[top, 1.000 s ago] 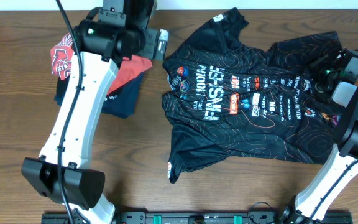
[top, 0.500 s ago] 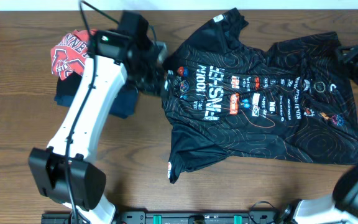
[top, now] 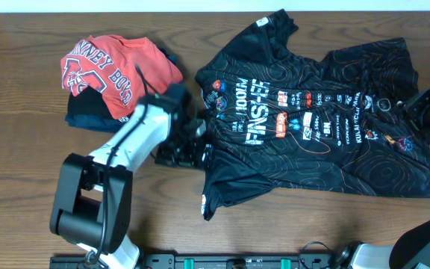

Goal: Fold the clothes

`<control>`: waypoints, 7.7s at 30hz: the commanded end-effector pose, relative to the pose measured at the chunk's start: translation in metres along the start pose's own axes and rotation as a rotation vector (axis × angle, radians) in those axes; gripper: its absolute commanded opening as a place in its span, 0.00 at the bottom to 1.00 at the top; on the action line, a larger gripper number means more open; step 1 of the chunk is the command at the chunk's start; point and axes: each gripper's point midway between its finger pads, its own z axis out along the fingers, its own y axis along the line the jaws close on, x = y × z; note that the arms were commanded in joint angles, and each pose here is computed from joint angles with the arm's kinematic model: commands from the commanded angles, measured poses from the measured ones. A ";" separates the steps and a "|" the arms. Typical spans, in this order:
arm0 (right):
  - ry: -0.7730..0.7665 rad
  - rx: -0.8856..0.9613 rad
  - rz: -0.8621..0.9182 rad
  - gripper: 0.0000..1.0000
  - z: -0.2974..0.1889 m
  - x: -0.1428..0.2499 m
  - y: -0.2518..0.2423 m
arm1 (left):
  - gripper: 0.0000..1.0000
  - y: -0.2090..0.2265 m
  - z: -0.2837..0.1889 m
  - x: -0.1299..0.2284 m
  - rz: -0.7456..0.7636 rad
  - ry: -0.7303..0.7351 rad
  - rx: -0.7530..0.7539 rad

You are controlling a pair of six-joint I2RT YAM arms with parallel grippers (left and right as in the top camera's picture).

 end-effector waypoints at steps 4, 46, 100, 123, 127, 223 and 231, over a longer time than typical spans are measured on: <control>0.028 0.079 -0.057 0.38 0.002 0.007 -0.016 | 1.00 -0.019 0.033 0.016 0.099 0.037 0.017; 0.141 0.565 0.495 0.45 0.008 0.096 -0.220 | 0.06 0.008 0.034 0.059 -0.063 0.214 -0.194; -0.185 0.609 0.536 0.01 -0.020 0.048 -0.232 | 0.06 0.005 0.008 0.103 -0.127 0.346 -0.216; -0.164 0.516 0.536 0.01 -0.010 0.047 -0.218 | 0.36 -0.050 0.052 0.065 0.091 0.156 -0.016; -0.164 0.516 0.536 0.01 -0.010 0.046 -0.218 | 0.49 -0.048 0.050 0.074 0.064 0.194 -0.027; -0.387 0.047 0.310 0.01 0.026 -0.053 -0.141 | 0.06 -0.013 -0.149 -0.067 0.189 -0.796 -0.683; -0.358 0.047 0.332 0.01 0.038 -0.050 -0.141 | 0.06 -0.022 -0.162 -0.081 0.200 -0.880 -0.668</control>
